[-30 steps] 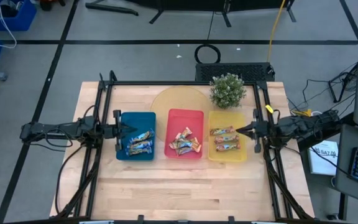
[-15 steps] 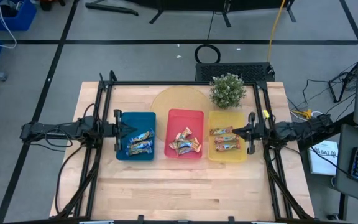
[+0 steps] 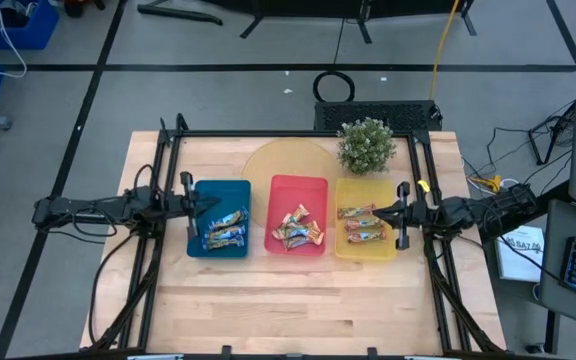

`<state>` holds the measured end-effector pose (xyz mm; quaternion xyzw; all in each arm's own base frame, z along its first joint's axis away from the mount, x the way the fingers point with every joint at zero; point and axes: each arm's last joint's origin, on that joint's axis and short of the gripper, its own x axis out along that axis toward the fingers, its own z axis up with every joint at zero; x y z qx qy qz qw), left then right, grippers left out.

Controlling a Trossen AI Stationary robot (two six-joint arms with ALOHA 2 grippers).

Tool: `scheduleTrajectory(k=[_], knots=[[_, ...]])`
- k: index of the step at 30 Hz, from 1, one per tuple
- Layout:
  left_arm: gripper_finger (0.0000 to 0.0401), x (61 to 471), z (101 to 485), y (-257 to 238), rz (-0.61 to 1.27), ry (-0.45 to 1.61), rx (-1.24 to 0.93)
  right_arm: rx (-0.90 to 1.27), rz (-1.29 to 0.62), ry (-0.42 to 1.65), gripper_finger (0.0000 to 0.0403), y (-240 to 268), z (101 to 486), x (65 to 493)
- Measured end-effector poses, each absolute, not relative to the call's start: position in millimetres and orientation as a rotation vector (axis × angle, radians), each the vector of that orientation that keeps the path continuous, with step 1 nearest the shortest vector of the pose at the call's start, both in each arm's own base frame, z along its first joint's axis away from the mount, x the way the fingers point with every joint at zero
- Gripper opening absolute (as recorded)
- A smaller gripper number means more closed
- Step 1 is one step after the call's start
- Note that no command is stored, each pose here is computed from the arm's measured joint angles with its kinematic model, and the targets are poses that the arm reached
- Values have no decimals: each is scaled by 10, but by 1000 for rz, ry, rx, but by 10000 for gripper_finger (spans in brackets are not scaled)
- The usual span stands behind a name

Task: Pick and place Granola Bars by type
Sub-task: Return to Home Position

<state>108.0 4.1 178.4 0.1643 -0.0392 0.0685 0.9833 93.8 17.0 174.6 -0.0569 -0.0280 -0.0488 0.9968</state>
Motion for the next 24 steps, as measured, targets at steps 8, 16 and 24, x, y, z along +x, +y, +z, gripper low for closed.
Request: scheduleTrajectory(k=[8,16,24], knots=[[6,1061,1899,-42,-81,-238,327,-176,-31,-81,0,188,1776,931],[3,1036,1933,-45,-56,-259,337,-164,-50,-79,0,183,1777,930],[2,1012,1889,-8,-22,-227,381,-135,-48,-71,0,182,1769,931]])
